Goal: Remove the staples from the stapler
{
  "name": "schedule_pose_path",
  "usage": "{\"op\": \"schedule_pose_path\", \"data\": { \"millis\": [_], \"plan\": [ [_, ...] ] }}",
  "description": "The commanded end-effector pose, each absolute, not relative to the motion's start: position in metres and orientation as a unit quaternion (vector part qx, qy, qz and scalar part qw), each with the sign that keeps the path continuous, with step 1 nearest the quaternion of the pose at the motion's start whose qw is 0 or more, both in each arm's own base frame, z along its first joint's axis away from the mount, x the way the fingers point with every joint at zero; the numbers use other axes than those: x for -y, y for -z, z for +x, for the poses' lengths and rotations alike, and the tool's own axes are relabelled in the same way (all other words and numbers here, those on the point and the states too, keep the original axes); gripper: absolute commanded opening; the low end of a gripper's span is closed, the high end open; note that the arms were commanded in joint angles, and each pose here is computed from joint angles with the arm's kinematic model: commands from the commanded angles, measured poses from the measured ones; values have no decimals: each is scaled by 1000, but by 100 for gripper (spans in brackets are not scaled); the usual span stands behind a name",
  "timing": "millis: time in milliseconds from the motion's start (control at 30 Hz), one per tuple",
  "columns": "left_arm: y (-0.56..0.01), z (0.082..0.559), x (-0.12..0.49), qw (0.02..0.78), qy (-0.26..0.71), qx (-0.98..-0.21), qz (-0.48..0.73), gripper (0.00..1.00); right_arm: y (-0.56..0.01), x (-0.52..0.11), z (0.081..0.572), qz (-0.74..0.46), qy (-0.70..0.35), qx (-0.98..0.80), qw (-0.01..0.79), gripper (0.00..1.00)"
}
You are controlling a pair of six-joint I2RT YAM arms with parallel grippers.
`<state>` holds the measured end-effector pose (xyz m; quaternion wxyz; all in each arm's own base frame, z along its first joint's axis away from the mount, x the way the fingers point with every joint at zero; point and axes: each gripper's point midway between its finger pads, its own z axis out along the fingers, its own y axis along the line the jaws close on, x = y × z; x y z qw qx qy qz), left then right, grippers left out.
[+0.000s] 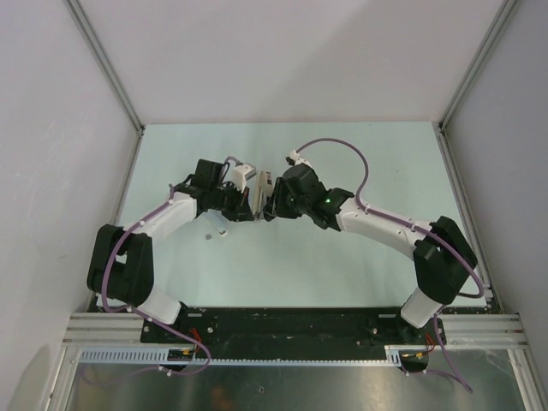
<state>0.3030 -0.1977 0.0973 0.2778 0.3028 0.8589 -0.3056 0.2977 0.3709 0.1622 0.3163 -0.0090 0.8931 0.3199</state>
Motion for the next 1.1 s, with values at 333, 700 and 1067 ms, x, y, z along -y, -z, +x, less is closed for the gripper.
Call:
{"op": "schedule_pose_path", "data": {
  "millis": [333,700,1067],
  "plan": [
    [-119,352,183,375,183,-833,364,0,-221,-382,278,-64,-416,-842,337,0],
    [-132,385,162,432,71,-802,407,0,-190,-360,259,-114,-387,-857,320,0],
    [-135,387,177,492,-69,-700,513,0,-159,-339,244,-172,-362,-850,342,0]
  ]
}}
